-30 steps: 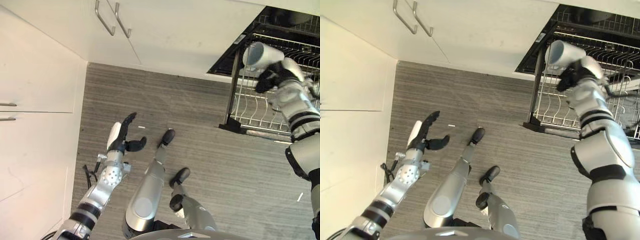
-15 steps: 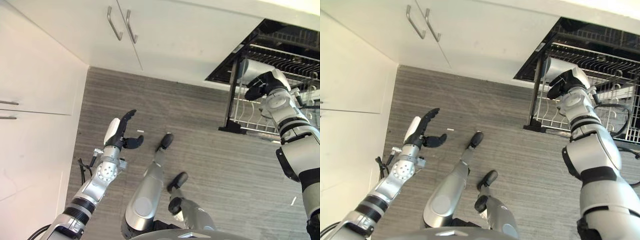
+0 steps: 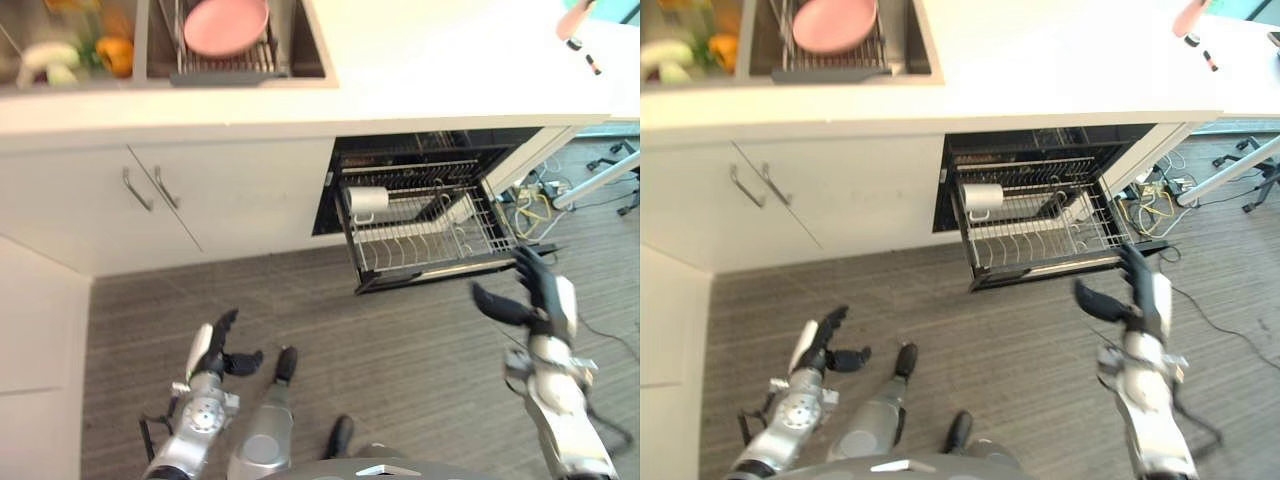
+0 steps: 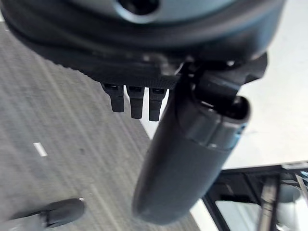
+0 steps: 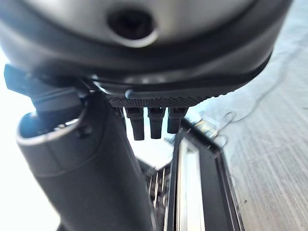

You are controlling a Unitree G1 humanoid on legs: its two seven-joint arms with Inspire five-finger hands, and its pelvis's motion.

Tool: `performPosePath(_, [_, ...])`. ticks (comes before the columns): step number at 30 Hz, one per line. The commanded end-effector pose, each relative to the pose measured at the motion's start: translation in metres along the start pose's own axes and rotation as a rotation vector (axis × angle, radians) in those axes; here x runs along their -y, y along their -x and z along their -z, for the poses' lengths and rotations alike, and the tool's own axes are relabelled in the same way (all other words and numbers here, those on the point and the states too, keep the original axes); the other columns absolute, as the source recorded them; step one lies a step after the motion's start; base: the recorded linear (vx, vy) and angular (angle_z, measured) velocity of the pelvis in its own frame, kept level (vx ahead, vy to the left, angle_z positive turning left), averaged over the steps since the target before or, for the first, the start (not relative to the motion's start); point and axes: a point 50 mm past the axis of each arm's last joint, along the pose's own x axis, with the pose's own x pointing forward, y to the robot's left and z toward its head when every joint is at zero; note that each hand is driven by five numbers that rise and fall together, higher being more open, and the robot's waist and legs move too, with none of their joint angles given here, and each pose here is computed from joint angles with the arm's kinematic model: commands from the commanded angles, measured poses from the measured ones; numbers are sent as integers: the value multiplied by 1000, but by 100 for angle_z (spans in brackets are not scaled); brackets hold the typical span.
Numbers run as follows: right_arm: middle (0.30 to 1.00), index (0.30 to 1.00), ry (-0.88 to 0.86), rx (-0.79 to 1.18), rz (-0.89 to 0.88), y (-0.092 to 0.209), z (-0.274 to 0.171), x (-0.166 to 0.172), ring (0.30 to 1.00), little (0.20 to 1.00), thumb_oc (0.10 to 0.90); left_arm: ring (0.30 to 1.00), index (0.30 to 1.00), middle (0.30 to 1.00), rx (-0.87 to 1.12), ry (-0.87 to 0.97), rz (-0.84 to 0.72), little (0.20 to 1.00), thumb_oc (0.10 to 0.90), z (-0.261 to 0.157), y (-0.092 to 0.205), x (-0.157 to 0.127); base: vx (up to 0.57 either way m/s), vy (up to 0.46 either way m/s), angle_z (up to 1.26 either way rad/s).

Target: Place the dishes in the dishwasher.

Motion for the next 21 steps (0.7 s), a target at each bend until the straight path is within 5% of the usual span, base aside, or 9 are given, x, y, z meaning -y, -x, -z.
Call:
performPosePath(1, [900,900,-236,400,-283,-39,-92,-58,900,900,800,900,900,900,-14,-38,-34,900,800,-4,-12,-18,14,6,-13])
performPosePath(9, [900,900,-477,587,-409,-16,-134,-63,900,900,800,900,900,900,-437,31,-77,900,800,85,19,-16,0,-1,13])
performPosePath(16, [900,900,-416,809,-441,-2,-178,-60,900,900,800,900,900,900,-561,127,-140,900,800,100,29,-13,38,57,94])
performPosePath(21, [900,900,-145,926,-359,7,-188,-56,900,900,800,900,900,900,-597,82,-154,900,800,104,31,-17,490,390,43])
